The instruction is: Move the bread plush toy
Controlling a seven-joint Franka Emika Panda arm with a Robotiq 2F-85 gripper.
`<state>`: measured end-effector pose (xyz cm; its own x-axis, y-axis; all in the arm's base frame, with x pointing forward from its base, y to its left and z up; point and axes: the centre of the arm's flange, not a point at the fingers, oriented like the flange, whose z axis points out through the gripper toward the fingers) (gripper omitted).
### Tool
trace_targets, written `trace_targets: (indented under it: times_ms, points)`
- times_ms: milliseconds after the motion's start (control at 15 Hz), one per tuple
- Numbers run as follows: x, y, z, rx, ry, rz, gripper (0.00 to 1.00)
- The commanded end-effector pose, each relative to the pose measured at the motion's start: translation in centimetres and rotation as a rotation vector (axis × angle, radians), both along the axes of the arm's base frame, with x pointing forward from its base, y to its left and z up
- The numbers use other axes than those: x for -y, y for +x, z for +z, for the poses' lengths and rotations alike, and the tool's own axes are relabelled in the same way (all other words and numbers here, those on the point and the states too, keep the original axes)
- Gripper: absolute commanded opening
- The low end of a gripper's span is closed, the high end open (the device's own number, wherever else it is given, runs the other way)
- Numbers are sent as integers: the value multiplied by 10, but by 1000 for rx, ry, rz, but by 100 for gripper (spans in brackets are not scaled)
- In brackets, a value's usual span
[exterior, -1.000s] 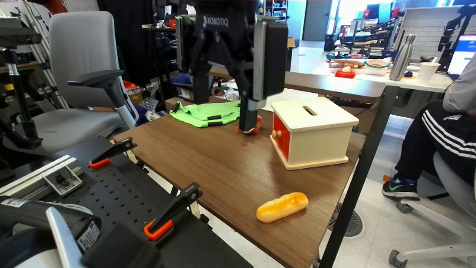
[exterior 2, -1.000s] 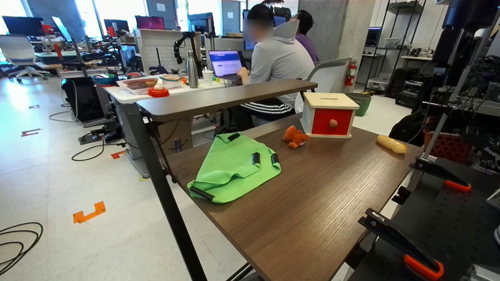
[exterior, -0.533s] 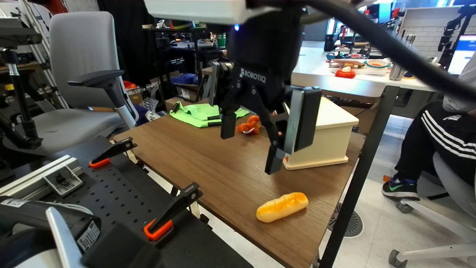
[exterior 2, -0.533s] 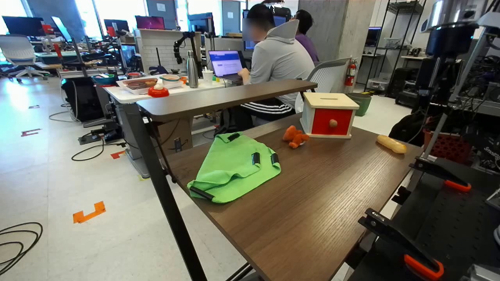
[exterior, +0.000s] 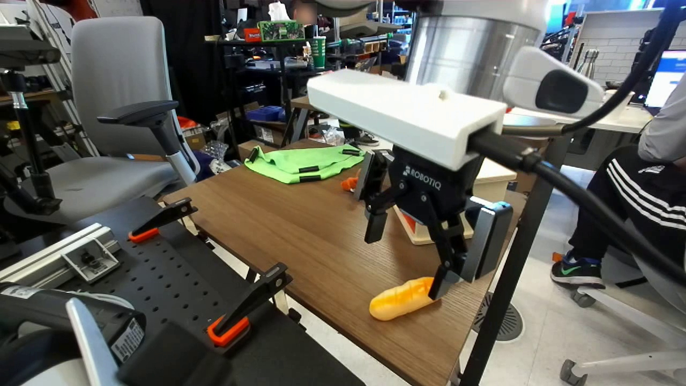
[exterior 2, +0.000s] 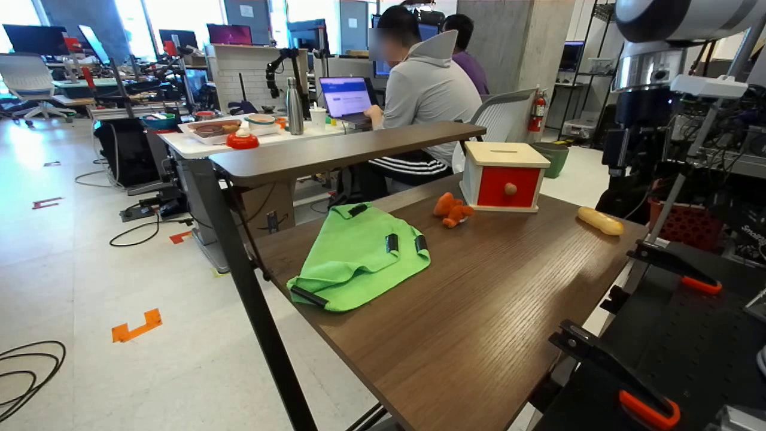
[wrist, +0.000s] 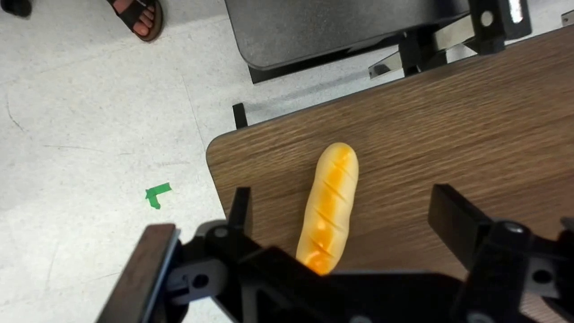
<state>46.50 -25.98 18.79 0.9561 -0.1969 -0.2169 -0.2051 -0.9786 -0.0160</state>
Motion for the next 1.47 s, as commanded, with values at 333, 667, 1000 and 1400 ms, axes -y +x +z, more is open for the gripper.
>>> trace_targets:
  times_ms: [333,667,1000,1400]
  points:
    - [-6,14,-59,1,-47,-13,100]
    - [-6,14,-70,11,-69,10,58]
    - [-11,6,-59,18,-61,38,19]
    - [-34,-13,-27,35,-52,79,9]
